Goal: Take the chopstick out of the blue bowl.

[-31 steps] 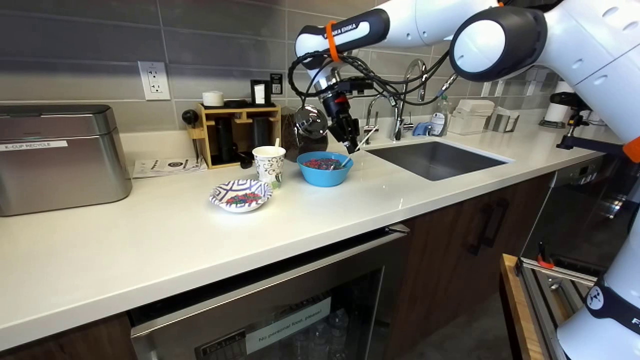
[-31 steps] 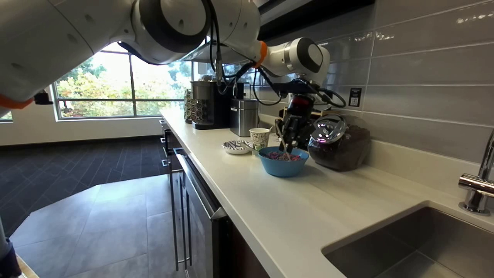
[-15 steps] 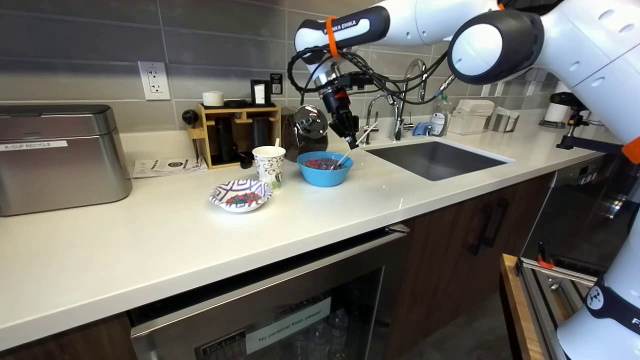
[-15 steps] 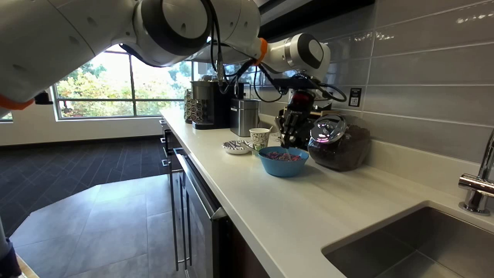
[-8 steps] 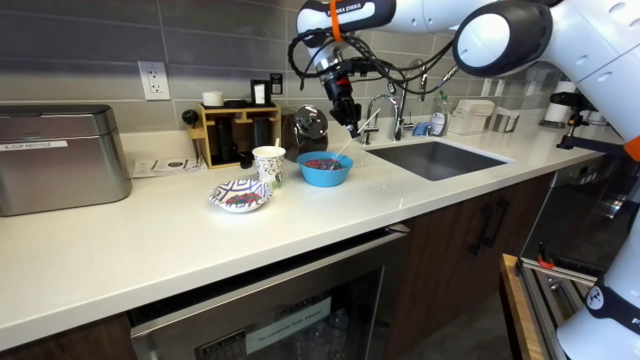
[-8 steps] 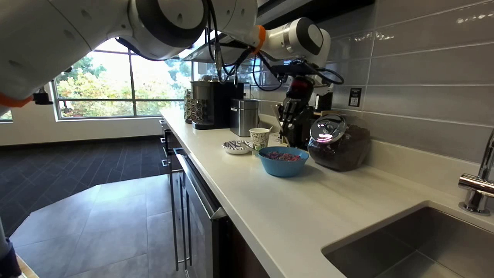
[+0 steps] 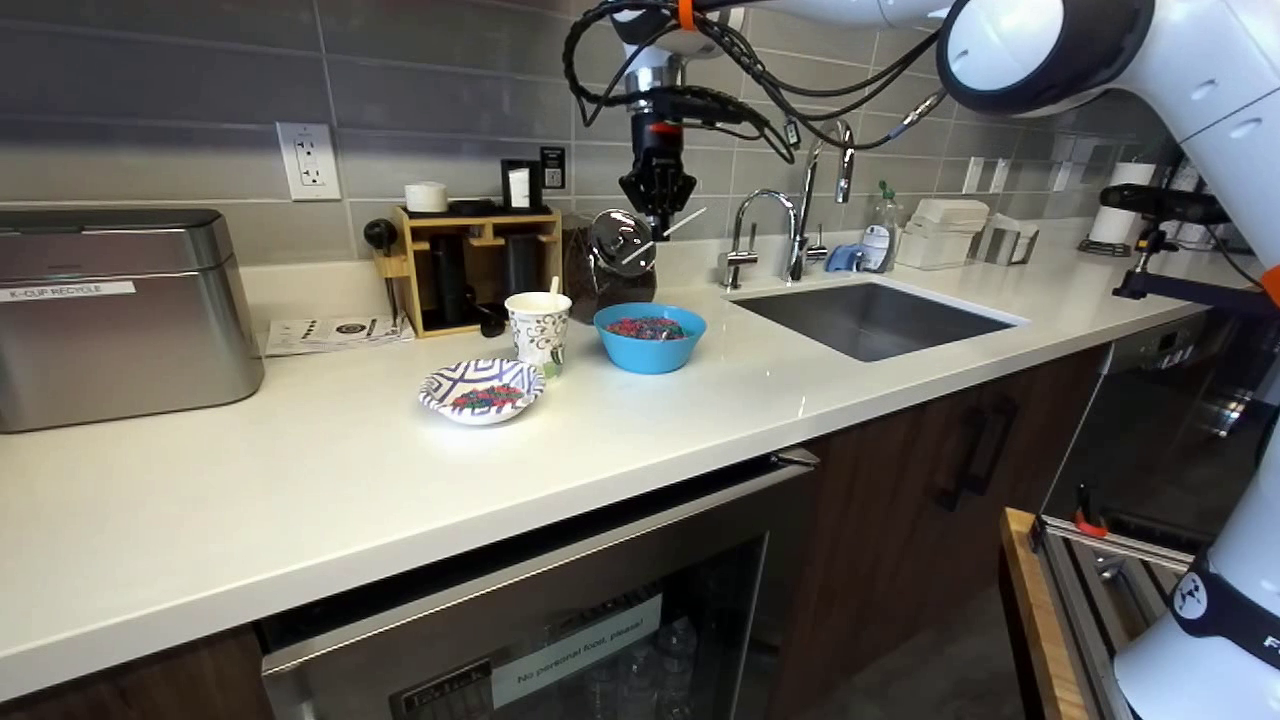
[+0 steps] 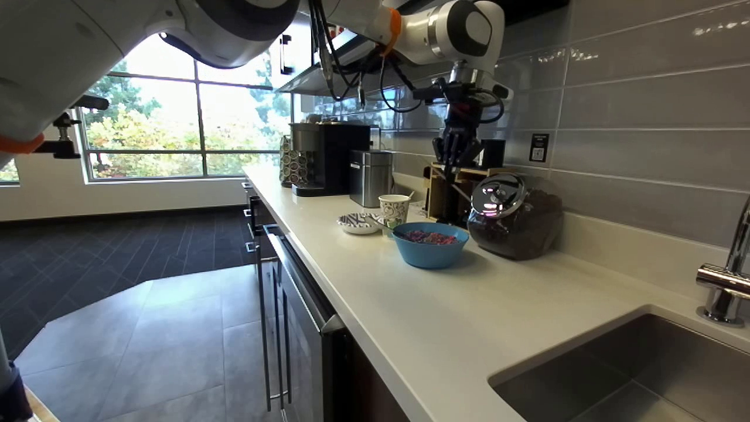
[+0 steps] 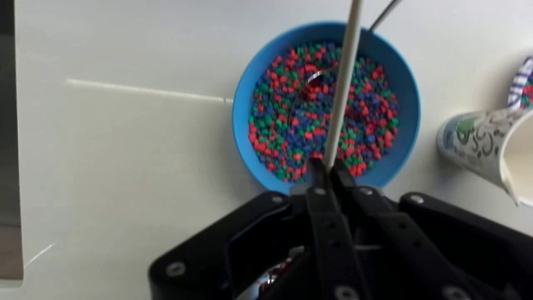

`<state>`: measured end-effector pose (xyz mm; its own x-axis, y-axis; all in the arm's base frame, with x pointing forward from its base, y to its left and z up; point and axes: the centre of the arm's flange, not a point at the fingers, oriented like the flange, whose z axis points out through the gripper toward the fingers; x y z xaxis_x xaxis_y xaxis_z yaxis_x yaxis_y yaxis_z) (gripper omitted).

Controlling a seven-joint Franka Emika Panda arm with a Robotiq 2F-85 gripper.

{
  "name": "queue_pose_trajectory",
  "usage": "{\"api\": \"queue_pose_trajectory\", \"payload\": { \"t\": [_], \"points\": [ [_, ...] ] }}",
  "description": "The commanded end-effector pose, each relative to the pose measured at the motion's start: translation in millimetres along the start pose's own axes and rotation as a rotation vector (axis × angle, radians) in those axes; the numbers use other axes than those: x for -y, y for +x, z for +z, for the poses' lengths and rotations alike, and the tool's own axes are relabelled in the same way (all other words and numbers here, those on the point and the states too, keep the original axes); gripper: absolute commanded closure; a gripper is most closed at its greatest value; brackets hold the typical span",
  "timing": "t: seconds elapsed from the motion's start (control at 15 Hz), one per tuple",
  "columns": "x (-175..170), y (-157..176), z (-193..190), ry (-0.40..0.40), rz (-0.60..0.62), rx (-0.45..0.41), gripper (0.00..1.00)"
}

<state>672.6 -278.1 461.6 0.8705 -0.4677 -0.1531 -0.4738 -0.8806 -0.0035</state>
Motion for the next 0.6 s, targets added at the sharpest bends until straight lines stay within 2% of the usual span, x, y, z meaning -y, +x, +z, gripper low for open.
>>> {"api": "queue_pose_trajectory", "payload": {
  "t": [0.0, 0.33, 0.53],
  "points": [
    [-8, -36, 7, 0.014, 0.071, -0.174, 0.98],
    [-15, -48, 3, -0.005, 0.065, -0.24, 0.98],
    [-15, -54, 14, -0.025, 0.045, -0.191, 0.98]
  ]
}}
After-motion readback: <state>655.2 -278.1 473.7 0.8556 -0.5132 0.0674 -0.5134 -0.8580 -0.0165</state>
